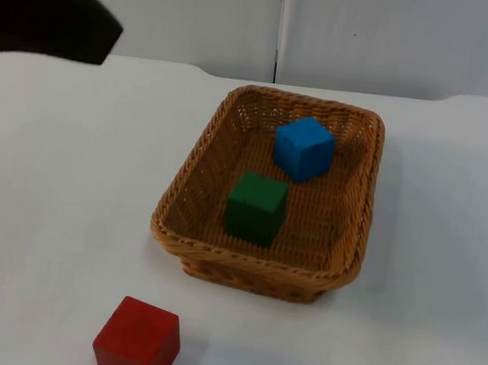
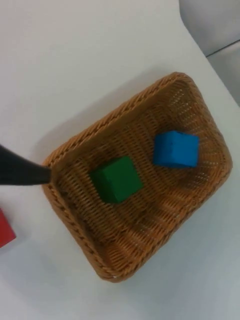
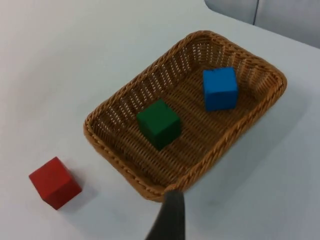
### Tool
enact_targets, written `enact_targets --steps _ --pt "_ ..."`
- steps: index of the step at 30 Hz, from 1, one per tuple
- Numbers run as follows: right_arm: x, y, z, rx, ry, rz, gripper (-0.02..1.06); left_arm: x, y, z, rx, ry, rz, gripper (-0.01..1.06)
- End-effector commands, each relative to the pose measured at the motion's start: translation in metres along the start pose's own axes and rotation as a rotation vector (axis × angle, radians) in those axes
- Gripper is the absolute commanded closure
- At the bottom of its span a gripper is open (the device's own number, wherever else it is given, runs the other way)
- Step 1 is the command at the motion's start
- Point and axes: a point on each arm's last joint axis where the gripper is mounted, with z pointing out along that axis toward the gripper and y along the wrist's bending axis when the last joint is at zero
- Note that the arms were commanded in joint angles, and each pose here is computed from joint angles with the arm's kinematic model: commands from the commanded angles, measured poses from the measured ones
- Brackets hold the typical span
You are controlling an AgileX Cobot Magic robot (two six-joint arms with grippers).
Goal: Pick up one cube with each hand and place exactly two cubes into the same basket, leaving the remaining cube outside.
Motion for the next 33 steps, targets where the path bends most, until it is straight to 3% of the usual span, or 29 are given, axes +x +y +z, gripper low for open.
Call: enact_targets --steps 1,8,22,27,33 --pt "0.009 0.004 -0.011 -0.006 -0.033 -0.013 0.32 0.006 -0.005 -0.011 0.000 -0.039 -0.012 0.28" --pt "0.039 0.010 -0.043 -0.003 -0.123 -0.012 0.32 0.015 -0.019 -0.050 -0.007 -0.153 0.017 0.28" --pt "0.090 0.023 -0.091 -0.023 -0.237 0.015 0.32 0.047 -0.047 -0.112 0.014 -0.253 0.068 0.28" --pt "0.109 0.026 -0.104 -0.029 -0.258 0.002 0.32 0.064 -0.052 -0.133 -0.041 -0.304 0.043 0.28" --pt "0.130 0.029 -0.111 -0.038 -0.270 0.003 0.32 0.088 -0.055 -0.149 -0.117 -0.280 0.016 0.28"
